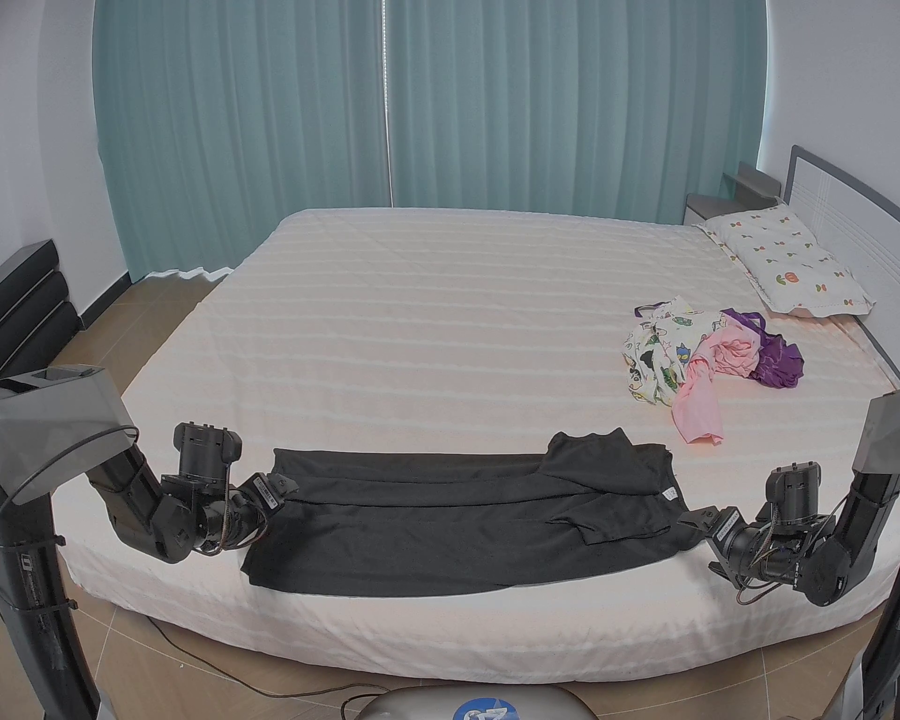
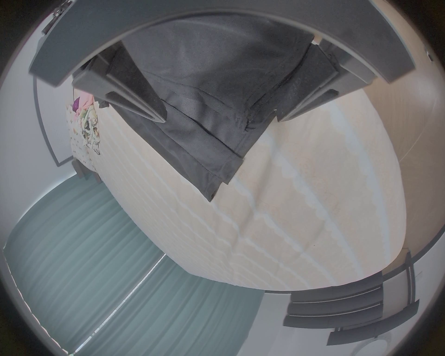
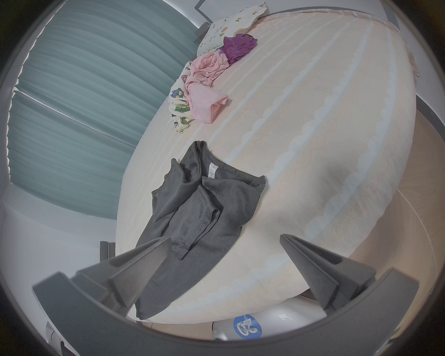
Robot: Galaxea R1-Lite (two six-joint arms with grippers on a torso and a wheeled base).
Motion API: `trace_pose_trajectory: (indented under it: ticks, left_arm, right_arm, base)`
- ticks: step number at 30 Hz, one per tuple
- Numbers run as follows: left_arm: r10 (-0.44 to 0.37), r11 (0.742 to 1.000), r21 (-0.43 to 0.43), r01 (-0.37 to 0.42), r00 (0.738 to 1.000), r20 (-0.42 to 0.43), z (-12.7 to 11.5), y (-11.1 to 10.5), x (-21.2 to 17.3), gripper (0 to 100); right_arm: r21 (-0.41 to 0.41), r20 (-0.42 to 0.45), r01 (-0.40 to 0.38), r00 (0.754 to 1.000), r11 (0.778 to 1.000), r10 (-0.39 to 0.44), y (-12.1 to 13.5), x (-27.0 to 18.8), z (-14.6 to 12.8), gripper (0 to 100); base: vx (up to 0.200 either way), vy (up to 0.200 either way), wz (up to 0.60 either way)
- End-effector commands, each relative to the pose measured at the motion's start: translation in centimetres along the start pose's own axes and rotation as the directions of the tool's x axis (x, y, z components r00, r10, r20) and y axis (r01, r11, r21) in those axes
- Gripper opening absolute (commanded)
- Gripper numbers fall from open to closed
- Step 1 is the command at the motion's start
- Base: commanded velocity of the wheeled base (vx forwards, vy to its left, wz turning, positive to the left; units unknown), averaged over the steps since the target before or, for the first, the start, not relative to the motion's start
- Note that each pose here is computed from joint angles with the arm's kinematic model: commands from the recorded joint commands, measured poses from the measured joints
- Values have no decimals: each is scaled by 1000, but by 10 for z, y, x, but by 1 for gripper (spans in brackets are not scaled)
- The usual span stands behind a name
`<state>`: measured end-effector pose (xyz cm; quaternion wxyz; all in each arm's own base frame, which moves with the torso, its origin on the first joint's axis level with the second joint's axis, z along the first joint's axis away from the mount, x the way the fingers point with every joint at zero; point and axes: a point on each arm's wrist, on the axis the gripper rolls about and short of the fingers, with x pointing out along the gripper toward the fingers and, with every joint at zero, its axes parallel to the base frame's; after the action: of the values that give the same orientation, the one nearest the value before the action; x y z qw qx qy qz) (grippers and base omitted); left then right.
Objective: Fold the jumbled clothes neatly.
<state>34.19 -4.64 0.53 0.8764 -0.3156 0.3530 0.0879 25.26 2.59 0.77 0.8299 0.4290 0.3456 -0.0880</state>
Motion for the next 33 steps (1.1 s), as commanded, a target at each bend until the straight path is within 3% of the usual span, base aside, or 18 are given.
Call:
trace_pose_trajectory:
  ticks: [1,7,8,33]
  left_arm:
    - [17,1000,14,-17,1000,-18,-6,3,12,100]
    - [30,999,26,-29,999,-27,-8,6,19,100]
    - [34,999,34,-33,999,-30,-9,7,20,0]
    - [69,998,-2,-69,998,-8,2,22,22,0]
  right_arm:
    - [0,-1,1,1000,1000,-1,0,0,0,100]
    - [0,-2,2,1000,1000,-2,0,1,0,100]
    - [0,-2,2,1000,1000,-2,0,1,0,100]
    - [-1,-3,-1,1000,1000,1,0,0,-1,100]
  base:
    - [0,0,0]
    - [0,0,0]
    - [0,0,0]
    - [0,0,0]
